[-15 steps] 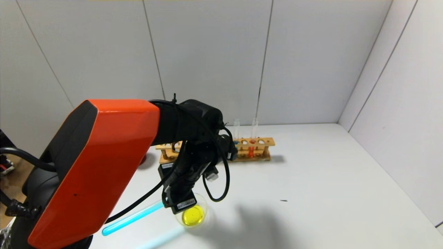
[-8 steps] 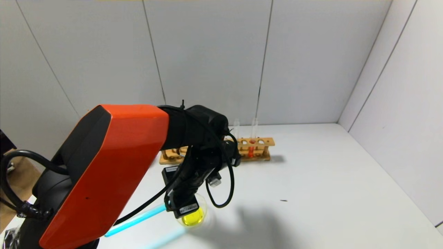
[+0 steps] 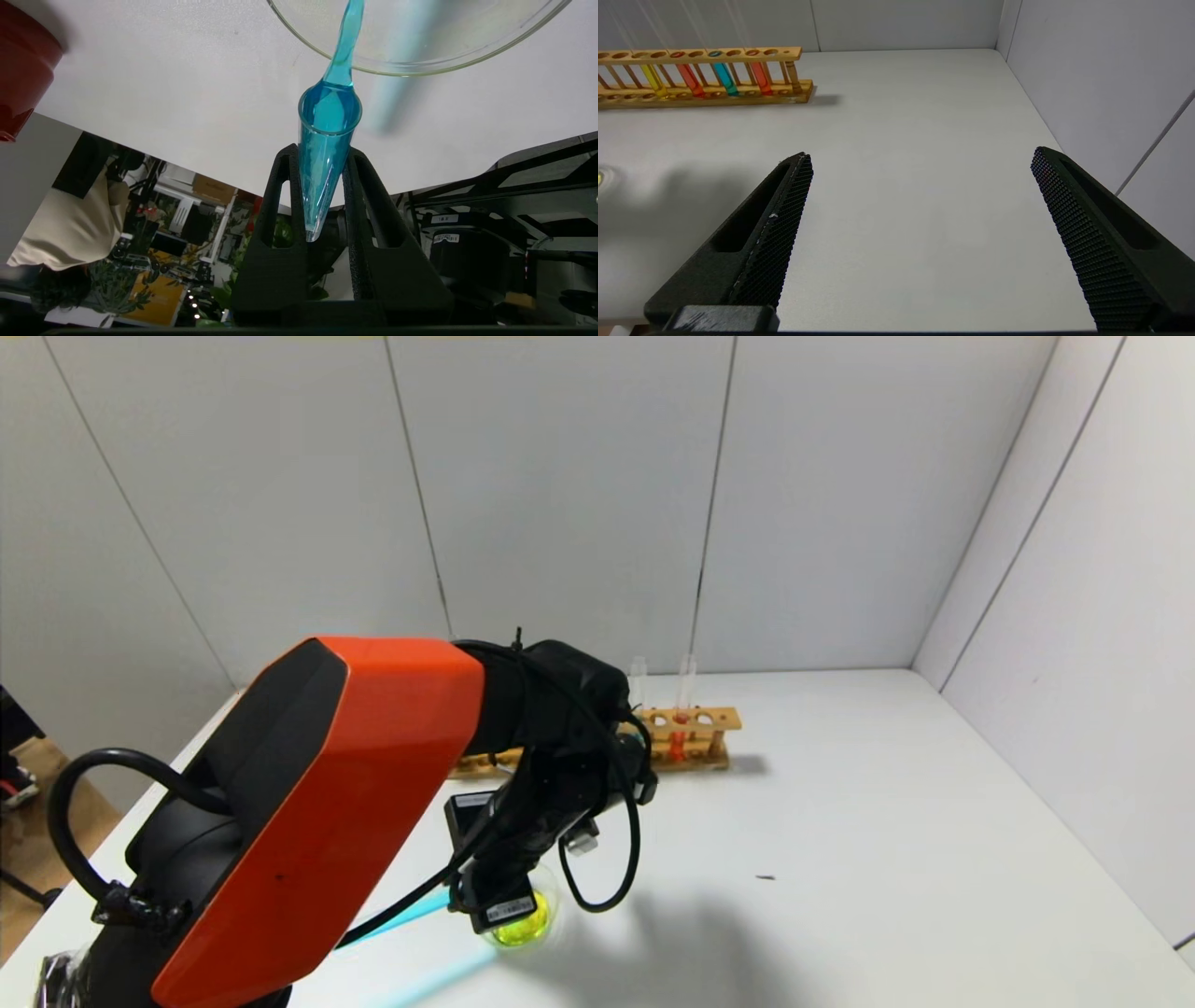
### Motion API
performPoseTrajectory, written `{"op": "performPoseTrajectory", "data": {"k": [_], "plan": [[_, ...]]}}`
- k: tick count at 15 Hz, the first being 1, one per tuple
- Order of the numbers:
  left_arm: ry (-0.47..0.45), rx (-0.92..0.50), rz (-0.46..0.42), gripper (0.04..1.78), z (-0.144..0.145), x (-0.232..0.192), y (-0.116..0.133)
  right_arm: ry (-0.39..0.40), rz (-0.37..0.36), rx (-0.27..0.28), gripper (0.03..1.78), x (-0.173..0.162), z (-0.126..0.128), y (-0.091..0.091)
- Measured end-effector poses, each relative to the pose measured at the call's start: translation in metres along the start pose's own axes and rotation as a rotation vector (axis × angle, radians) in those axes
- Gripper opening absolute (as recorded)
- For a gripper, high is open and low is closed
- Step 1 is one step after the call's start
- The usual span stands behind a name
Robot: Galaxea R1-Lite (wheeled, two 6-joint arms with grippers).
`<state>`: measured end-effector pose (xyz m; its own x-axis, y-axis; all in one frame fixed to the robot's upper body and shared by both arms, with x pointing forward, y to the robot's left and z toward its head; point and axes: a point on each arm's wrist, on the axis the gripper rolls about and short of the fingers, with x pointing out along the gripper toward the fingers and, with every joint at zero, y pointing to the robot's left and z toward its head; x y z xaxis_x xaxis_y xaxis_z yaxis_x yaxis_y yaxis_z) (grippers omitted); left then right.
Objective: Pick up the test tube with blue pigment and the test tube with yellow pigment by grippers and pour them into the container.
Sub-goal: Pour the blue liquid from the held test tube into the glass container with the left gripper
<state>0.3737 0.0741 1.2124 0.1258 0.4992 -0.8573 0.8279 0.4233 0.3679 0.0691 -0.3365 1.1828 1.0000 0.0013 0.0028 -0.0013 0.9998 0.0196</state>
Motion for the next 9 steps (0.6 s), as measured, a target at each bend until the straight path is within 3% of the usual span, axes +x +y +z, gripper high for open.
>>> {"op": "performPoseTrajectory", "data": {"k": [9], "plan": [[0.015, 0.037, 0.072, 0.29, 0.0027, 0.0014, -0.0013, 0.000, 0.000, 0.000, 1.71, 0.0000, 0.0000, 0.0000]]}}
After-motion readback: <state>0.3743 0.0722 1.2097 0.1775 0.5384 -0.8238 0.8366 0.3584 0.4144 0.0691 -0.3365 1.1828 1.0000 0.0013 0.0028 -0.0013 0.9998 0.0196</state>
